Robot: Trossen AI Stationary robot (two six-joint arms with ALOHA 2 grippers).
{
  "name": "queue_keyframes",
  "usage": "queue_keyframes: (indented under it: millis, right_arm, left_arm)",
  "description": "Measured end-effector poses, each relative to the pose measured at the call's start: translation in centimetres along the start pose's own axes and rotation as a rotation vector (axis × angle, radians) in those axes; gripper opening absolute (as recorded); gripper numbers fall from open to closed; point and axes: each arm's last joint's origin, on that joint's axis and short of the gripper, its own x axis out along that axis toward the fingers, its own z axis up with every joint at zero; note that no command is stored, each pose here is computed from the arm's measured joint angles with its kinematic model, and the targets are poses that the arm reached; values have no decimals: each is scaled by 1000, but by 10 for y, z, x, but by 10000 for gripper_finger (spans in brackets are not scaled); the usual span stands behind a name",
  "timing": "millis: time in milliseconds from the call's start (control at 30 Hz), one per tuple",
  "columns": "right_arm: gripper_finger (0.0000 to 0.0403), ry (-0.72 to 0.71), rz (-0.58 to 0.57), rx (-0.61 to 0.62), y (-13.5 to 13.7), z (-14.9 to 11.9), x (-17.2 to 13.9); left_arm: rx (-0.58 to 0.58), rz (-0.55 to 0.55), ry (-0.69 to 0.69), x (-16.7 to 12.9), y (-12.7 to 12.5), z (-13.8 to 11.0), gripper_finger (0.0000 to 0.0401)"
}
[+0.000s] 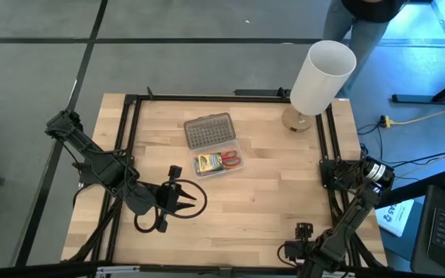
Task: Pack school essentials
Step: Put the pink sticky note into the black supply box
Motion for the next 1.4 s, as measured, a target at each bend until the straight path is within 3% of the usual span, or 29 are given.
queue_keyframes:
  millis: [367,1400]
  right_arm:
    - [400,4,54,2,0,-2,10]
    - [400,-12,69,3,-3,-3,17]
  left_arm:
    - [0,0,0,0,0,0,71]
    - [0,0,0,0,0,0,71]
